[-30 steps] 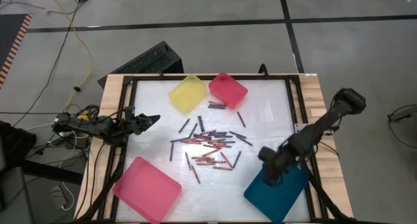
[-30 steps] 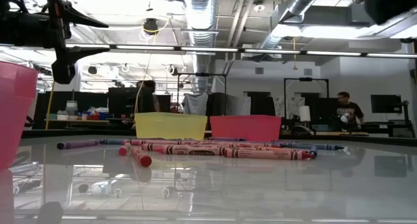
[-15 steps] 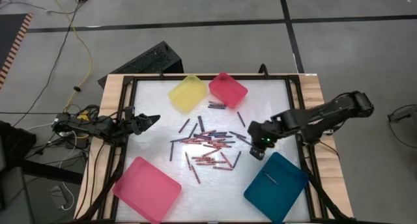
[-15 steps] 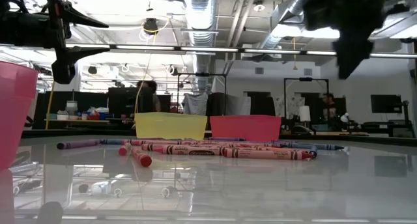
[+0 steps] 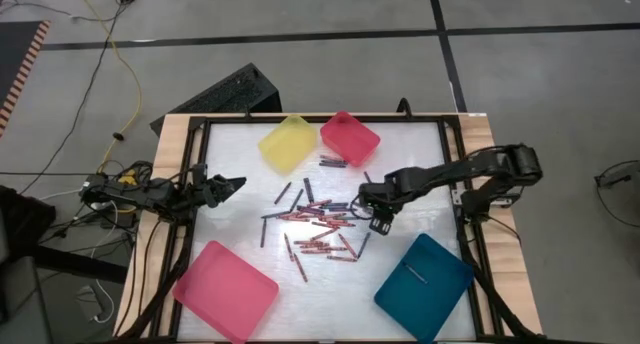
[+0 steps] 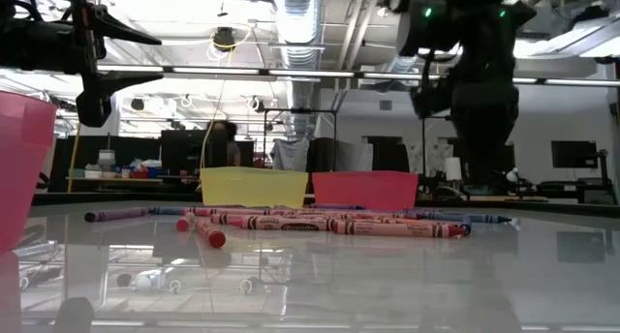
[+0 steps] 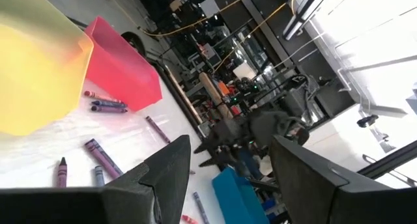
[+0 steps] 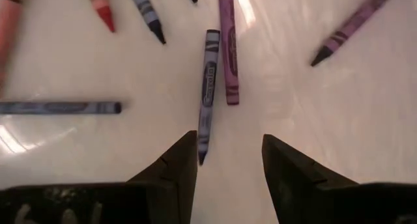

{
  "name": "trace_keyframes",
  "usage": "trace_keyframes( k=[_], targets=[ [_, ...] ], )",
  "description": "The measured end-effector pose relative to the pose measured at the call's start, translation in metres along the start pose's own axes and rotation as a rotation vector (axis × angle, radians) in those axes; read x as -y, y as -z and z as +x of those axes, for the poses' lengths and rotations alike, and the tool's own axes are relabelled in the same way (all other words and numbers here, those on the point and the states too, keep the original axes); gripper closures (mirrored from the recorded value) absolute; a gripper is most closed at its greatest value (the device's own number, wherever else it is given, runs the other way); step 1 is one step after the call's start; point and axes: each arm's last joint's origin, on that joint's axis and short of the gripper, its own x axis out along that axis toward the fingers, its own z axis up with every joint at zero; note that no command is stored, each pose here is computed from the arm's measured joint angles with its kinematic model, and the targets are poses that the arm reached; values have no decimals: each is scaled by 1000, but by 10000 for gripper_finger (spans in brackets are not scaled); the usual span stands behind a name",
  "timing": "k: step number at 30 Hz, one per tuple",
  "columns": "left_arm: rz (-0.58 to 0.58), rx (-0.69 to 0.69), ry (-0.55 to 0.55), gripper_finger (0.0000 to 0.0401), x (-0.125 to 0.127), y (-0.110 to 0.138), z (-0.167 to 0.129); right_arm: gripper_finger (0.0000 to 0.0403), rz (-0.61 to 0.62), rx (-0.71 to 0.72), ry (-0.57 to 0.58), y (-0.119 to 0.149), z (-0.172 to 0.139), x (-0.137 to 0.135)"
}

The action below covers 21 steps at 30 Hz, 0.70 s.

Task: Sort crayons
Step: Put the blue crayon into the blue bin

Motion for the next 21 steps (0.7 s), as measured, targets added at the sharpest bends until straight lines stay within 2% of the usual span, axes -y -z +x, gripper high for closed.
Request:
trace_keyframes(
  k=[14,17,21],
  targets=[
    [6,2,-5,202,0,0,0,240,-27,-99,23,-9,41,-7],
    [7,1,-6,202,0,0,0,263,-14,-116,29,-8,44,-7],
    [8,1,-7,202,-1,0,0,320,6,-118,27,-7,43,-6]
  ],
)
